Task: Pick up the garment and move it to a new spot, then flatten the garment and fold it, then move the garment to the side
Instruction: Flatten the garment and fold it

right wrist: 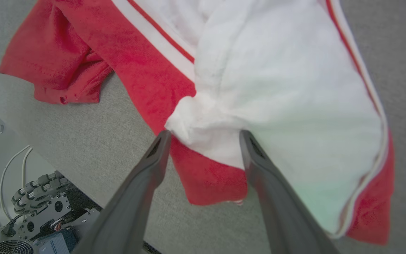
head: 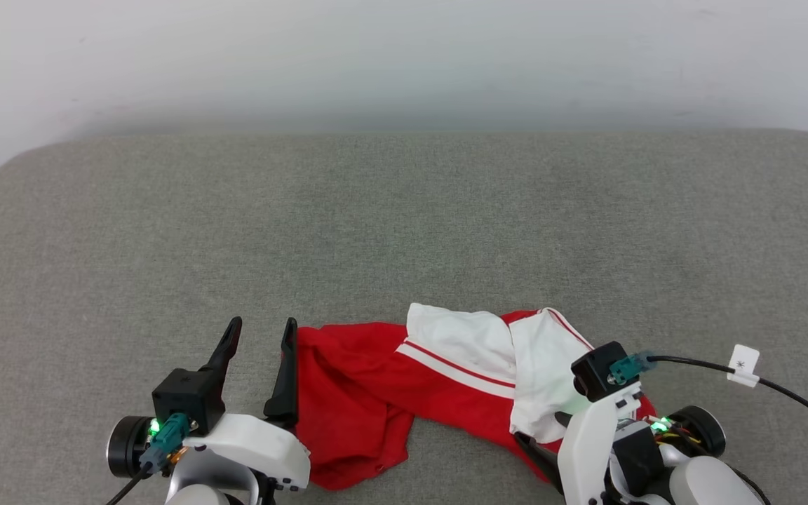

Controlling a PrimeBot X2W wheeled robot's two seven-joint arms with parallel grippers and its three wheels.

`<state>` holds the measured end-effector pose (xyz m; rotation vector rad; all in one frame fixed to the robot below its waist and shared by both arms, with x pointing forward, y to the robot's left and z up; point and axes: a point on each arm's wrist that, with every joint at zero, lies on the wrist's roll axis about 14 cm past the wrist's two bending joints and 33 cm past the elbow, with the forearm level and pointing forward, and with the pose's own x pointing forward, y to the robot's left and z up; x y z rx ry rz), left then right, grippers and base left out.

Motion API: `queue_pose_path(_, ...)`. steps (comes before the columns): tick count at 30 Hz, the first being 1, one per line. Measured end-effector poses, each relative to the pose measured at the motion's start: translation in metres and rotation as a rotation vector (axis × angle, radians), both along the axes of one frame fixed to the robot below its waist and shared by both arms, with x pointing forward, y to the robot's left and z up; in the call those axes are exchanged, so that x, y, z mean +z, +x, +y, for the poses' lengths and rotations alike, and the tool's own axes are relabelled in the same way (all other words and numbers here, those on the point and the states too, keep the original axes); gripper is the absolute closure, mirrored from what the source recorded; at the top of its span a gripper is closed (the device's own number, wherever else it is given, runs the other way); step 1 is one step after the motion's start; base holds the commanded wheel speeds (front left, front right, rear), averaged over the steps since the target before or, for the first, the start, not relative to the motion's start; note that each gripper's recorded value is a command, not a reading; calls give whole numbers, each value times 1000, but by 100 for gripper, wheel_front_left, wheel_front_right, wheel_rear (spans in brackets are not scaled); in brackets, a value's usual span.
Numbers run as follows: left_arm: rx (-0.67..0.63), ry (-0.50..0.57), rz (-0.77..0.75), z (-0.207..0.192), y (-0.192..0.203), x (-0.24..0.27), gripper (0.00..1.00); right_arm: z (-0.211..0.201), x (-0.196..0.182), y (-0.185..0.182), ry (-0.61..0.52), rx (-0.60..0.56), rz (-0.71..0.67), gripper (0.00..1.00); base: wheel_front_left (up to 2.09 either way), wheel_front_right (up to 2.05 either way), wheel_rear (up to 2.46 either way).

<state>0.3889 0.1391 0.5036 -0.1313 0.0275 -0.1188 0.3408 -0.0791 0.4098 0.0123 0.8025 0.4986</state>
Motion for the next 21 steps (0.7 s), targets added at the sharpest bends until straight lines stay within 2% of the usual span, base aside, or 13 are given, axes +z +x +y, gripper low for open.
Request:
queue_pose_path(6, 17, 2, 17, 6, 2, -7, 0, 7, -21, 4, -43, 51, 67, 0, 0, 0, 0)
queue_pose_path(7, 20, 2, 18, 7, 2, -7, 0, 7, -23, 5, -43, 51, 72, 53, 0, 0, 0)
queue_pose_path(8, 23, 2, 20, 8, 2, -8, 0, 7, -24, 6, -40, 51, 69, 100, 0, 0, 0)
queue_pose_path(13, 29, 4, 12, 10, 2, -7, 0, 4, -11, 17, -18, 29, 0, 100, 0, 0, 0)
queue_pose_path(16, 26, 4, 5, 8, 2, -4, 0, -5, 10, 31, -1, -10, -90, 100, 0, 0, 0)
queue_pose_path(21, 8, 3, -1, 2, 3, -2, 0, -37, 45, 54, 36, -143, -229, 100, 0, 0, 0)
